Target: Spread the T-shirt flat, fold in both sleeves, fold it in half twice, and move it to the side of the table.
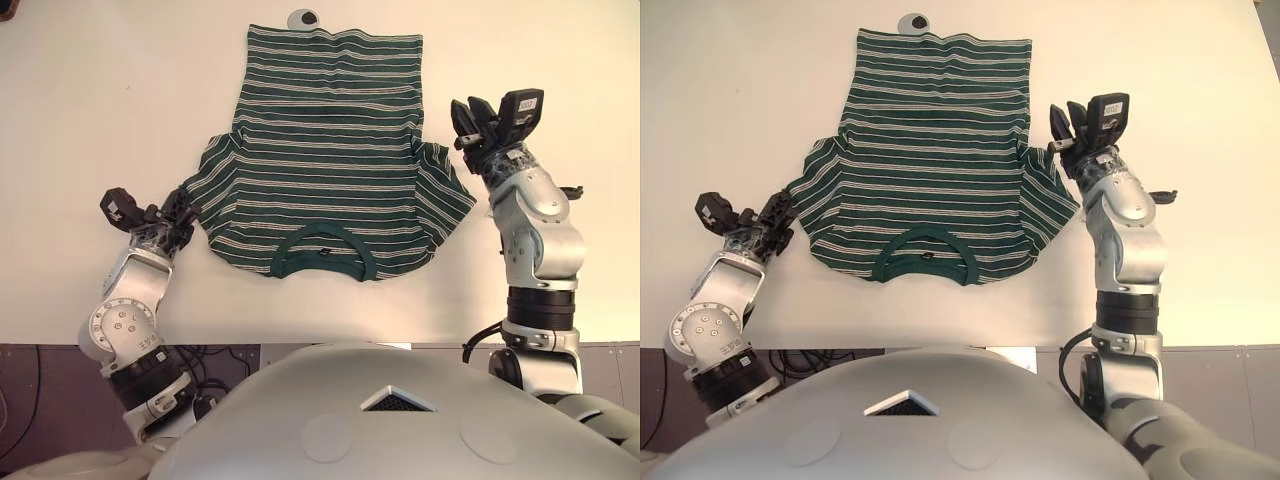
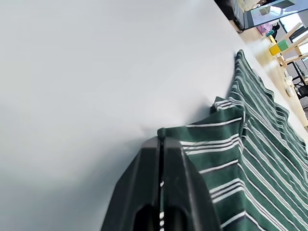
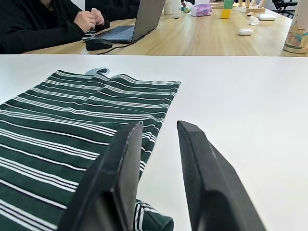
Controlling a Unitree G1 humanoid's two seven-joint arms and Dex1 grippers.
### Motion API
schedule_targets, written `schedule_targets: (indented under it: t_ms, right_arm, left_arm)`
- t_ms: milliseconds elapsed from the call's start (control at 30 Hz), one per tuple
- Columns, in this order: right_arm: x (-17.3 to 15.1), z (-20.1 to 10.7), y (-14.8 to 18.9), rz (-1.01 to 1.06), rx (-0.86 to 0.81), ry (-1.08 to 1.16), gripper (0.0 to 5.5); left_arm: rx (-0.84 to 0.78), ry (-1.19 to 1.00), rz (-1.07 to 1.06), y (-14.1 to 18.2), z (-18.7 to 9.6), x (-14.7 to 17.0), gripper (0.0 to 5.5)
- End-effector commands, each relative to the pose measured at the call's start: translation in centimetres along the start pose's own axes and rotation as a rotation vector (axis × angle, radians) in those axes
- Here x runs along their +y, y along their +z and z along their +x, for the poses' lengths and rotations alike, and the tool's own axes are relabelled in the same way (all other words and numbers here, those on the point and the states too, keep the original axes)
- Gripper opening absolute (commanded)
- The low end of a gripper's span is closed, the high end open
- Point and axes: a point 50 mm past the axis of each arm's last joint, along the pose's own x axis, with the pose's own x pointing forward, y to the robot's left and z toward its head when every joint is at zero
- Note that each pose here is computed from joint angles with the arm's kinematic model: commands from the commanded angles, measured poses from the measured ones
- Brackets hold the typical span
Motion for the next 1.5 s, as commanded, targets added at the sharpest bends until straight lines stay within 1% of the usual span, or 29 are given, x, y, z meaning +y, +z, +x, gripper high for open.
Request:
schedule_targets:
  t_ms: [33,133,267,400,567,667,967,1067,1200,1233,1267,1367,1400,1500]
  right_arm:
    - [0.1,0.4,0.4,-0.016,-0.014,0.004,1.31]
    - [0.2,0.5,0.4,-0.015,-0.020,0.000,1.31]
    - [0.1,0.4,0.5,-0.014,-0.024,-0.005,1.31]
    - [0.1,0.4,0.4,-0.012,-0.025,-0.007,1.31]
    - [0.1,0.5,0.4,-0.012,-0.025,-0.007,1.31]
    - [0.1,0.5,0.4,-0.015,-0.025,-0.004,1.31]
    - [0.2,0.6,0.4,-0.016,-0.026,-0.003,1.31]
    - [0.2,0.5,0.3,-0.017,-0.025,-0.004,1.31]
    - [0.4,0.5,0.3,-0.022,-0.028,0.005,1.31]
    - [0.4,0.5,0.3,-0.022,-0.028,0.004,1.31]
    - [0.4,0.5,0.3,-0.021,-0.027,0.004,1.31]
    - [0.3,0.3,0.2,-0.011,-0.022,-0.001,1.31]
    - [0.3,0.4,0.2,-0.008,-0.019,0.003,1.31]
    - [-0.1,0.1,0.1,0.014,0.009,0.009,1.31]
  left_arm:
    - [-0.040,0.009,0.017,1.0,0.4,-0.1,0.02]
    - [-0.077,-0.005,0.068,2.4,0.6,-0.5,0.02]
    - [-0.101,-0.115,0.202,3.7,0.0,-3.2,0.02]
    - [-0.009,-0.244,0.320,2.3,-0.7,-6.3,0.02]
    - [0.110,-0.265,0.495,0.3,-1.0,-7.9,0.02]
    - [0.138,-0.298,0.522,-0.4,-1.0,-8.8,0.02]
    - [0.228,-0.367,0.546,-2.6,-1.6,-9.3,0.02]
    - [0.291,-0.347,0.573,-3.3,-1.7,-8.5,0.02]
    - [0.293,-0.307,0.597,-3.3,-1.1,-7.9,0.02]
    - [0.283,-0.322,0.585,-3.3,-1.0,-8.3,0.21]
    - [0.275,-0.338,0.578,-3.3,-1.0,-8.6,0.26]
    - [0.273,-0.391,0.546,-3.4,-1.2,-9.6,0.80]
    - [0.276,-0.407,0.527,-3.5,-1.4,-9.7,1.02]
    - [0.299,-0.463,0.520,-3.8,-2.3,-10.2,1.38]
